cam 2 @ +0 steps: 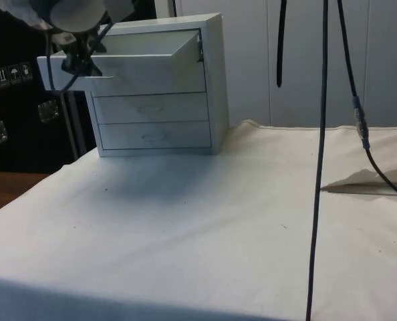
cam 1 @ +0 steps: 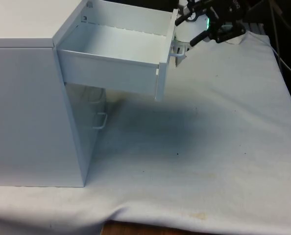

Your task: Open the drawer, then close it.

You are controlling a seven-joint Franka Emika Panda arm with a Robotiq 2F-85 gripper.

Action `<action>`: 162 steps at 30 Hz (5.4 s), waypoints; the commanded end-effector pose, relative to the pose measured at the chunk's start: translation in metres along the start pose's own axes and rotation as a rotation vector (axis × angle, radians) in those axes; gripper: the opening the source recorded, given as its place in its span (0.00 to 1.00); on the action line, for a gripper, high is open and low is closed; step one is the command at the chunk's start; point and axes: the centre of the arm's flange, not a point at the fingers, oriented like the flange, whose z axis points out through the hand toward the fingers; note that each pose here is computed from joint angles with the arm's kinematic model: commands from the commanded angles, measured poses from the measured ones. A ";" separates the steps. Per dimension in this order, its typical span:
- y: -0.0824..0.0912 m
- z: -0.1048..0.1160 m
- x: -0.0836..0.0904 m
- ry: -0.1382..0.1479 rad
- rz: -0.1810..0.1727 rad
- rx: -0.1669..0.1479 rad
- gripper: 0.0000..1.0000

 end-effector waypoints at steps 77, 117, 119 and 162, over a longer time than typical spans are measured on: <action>0.008 0.005 0.000 0.019 0.114 0.072 0.00; 0.077 0.029 -0.021 -0.001 0.102 0.131 0.00; 0.081 0.028 -0.020 -0.001 0.104 0.136 0.00; -0.019 0.011 -0.013 0.059 0.090 0.268 0.00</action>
